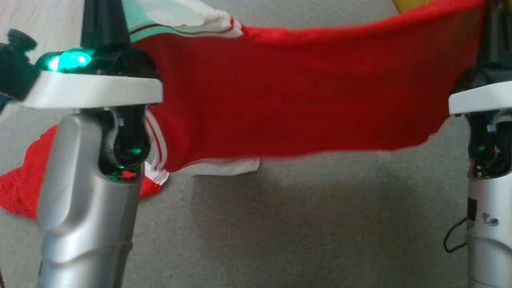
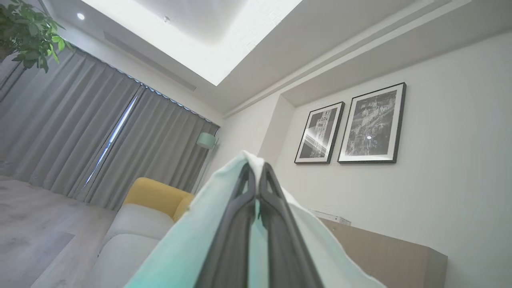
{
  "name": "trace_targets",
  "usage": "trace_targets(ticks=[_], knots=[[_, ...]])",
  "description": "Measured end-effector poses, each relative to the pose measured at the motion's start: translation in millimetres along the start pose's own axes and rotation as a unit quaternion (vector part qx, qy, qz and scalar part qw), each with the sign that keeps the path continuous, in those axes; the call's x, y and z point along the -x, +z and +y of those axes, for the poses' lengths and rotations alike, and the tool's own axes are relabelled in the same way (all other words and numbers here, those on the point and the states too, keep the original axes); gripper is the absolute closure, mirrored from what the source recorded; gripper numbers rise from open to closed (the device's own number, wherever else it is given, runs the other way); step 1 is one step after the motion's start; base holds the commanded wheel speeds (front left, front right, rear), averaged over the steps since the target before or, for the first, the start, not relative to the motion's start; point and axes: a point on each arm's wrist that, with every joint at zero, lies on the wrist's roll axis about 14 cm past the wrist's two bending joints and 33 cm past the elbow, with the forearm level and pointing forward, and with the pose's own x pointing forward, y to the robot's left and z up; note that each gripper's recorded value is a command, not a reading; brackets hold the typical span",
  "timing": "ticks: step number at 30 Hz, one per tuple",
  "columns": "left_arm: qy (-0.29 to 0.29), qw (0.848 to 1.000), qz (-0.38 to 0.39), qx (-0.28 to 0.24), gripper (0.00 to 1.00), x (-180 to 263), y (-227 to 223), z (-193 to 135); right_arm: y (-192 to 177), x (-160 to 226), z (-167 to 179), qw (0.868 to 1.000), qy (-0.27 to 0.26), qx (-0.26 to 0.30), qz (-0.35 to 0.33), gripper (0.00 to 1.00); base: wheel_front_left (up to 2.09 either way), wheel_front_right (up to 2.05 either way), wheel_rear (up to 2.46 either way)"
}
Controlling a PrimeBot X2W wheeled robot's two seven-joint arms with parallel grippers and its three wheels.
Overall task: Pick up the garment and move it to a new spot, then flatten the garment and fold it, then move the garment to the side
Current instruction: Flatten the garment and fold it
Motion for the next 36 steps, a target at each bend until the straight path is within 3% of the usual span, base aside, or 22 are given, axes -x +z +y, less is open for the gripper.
trace_targets(ticks=[6, 12, 17, 22, 26, 30, 36], knots=[[-0.015, 0.999, 0.007, 0.031, 1.00, 2.8, 18.4, -17.5, 21.8, 9.8, 6.6, 1.000, 0.003, 0.015, 0.003, 1.00, 0.00, 0.00, 0.00], [-0.024, 0.998, 0.001, 0.059, 1.00, 8.8, 37.5, -26.7, 21.3, 24.9, -4.4, 1.000, -0.014, 0.012, 0.025, 1.00, 0.00, 0.00, 0.00], [-0.039, 0.998, 0.014, 0.050, 1.00, -7.0, 35.7, -25.7, 19.7, 19.1, -14.0, 0.999, -0.026, 0.002, 0.028, 1.00, 0.00, 0.00, 0.00], [-0.012, 0.998, 0.066, 0.012, 1.00, -44.3, -11.7, 19.5, -17.6, -9.3, -33.0, 0.996, -0.044, -0.027, 0.071, 1.00, 0.00, 0.00, 0.00], [-0.008, 0.990, 0.086, -0.112, 1.00, -83.4, -44.3, 69.1, -47.5, -57.2, -29.7, 0.996, -0.033, 0.007, 0.088, 1.00, 0.00, 0.00, 0.00], [0.006, 0.985, 0.094, -0.143, 1.00, -122.7, -73.2, 111.1, -76.6, -111.0, -17.9, 0.996, -0.008, 0.019, 0.087, 1.00, 0.00, 0.00, 0.00], [0.024, 0.979, 0.086, -0.182, 1.00, -158.1, -94.1, 155.0, -93.2, -166.0, -38.2, 0.998, -0.031, 0.014, 0.052, 1.00, 0.00, 0.00, 0.00]])
